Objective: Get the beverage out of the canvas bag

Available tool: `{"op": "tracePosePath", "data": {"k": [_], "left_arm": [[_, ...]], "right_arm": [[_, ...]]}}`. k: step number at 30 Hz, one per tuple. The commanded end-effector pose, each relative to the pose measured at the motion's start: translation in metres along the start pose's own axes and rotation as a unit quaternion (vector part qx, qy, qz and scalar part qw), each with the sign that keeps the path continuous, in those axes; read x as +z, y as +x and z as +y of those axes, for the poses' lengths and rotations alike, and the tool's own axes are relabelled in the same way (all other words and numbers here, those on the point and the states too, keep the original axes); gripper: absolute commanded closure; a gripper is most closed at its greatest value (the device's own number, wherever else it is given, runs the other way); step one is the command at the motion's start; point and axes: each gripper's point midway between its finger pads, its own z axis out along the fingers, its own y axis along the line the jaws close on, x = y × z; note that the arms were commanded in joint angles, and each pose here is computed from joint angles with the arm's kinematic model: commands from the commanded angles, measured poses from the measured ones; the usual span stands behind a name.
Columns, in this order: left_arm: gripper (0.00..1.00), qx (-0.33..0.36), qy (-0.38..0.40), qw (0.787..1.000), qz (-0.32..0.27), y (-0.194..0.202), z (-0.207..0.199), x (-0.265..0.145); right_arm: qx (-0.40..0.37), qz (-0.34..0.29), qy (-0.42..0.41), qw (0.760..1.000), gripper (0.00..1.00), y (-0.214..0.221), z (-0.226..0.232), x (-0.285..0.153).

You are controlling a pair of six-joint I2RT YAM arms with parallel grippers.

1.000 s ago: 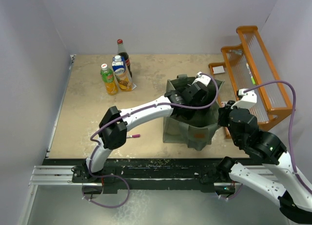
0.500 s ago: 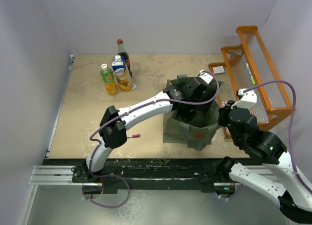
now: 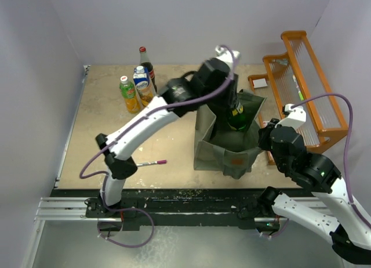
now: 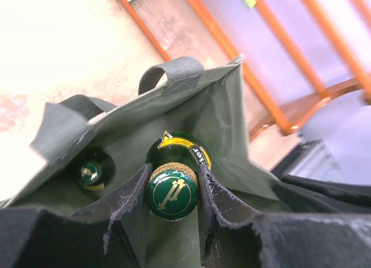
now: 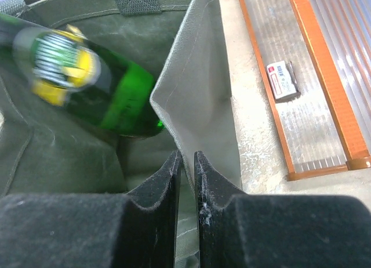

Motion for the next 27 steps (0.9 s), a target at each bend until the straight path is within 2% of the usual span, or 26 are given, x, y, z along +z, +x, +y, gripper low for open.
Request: {"op": "tracePosePath", "data": {"k": [1, 7, 14, 21, 27], "left_arm": [[1.00, -0.154, 0.094, 0.973, -0.146, -0.116, 0.000, -0.131], [1.00, -0.193, 0.158, 0.951, -0.180, -0.146, 0.003, -0.198], [1.00, -0.212, 0.158, 0.935, -0.236, -0.164, 0.022, -0.262], [1.00, -0.182, 0.058, 0.950, -0.249, -0.146, 0.063, -0.285], [1.00, -0.129, -0.071, 0.967, -0.207, -0.111, 0.110, -0.263]], "right_arm": [[0.033, -0.007, -0.007, 0.999, 0.83, -0.012, 0.007, -0.004], [0.034, 0.001, -0.009, 0.999, 0.83, -0.008, 0.012, 0.001], [0.034, 0.007, -0.005, 0.999, 0.82, -0.003, 0.013, 0.004], [0.032, 0.017, -0.002, 0.999, 0.82, 0.005, 0.012, 0.006], [0.020, 0.023, 0.002, 1.000, 0.81, 0.008, 0.011, 0.007]]}}
